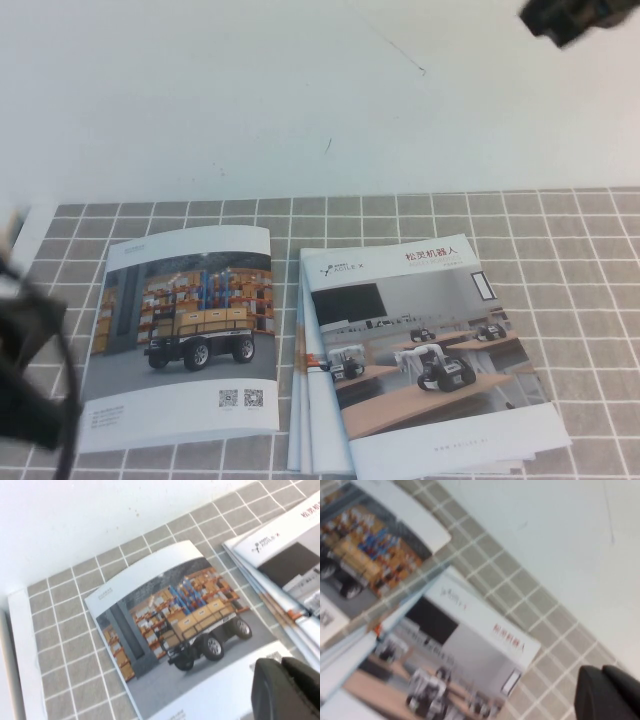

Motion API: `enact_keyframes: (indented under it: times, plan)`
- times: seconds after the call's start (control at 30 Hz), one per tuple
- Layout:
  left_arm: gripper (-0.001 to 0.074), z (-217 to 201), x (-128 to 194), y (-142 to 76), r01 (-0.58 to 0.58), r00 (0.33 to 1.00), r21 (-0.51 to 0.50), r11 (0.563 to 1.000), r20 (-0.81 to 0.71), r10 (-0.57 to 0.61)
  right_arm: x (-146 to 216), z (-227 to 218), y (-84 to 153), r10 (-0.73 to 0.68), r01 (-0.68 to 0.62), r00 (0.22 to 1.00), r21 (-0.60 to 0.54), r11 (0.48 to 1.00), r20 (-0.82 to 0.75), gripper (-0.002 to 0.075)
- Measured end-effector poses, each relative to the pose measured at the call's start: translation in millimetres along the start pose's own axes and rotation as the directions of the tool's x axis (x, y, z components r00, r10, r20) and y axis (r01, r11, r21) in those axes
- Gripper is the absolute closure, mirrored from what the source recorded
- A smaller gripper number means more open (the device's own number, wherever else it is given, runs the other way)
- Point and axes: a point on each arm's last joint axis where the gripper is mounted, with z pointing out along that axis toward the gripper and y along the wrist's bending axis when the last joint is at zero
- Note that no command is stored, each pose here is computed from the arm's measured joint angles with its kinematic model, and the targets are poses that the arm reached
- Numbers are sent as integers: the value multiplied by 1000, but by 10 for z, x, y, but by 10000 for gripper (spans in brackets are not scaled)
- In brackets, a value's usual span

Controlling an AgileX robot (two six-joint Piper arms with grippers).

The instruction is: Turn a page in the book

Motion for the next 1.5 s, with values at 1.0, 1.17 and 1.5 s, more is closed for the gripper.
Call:
enact_keyframes:
  times: [1.0,1.17,1.5]
  plan:
    - [738,-12,1161,-141,-53,929,153,987,371,-8,2938,-284,1425,223,-225,960,-6,974,171,727]
    - [738,-14,1158,-142,-54,927,153,987,375,-7,3017,-260,1461,228,-231,957,-7,973,179,727]
    - [738,-14,1158,-141,-54,927,152,987,375,-7,3016,-261,1464,233,-235,955,-11,972,182,727]
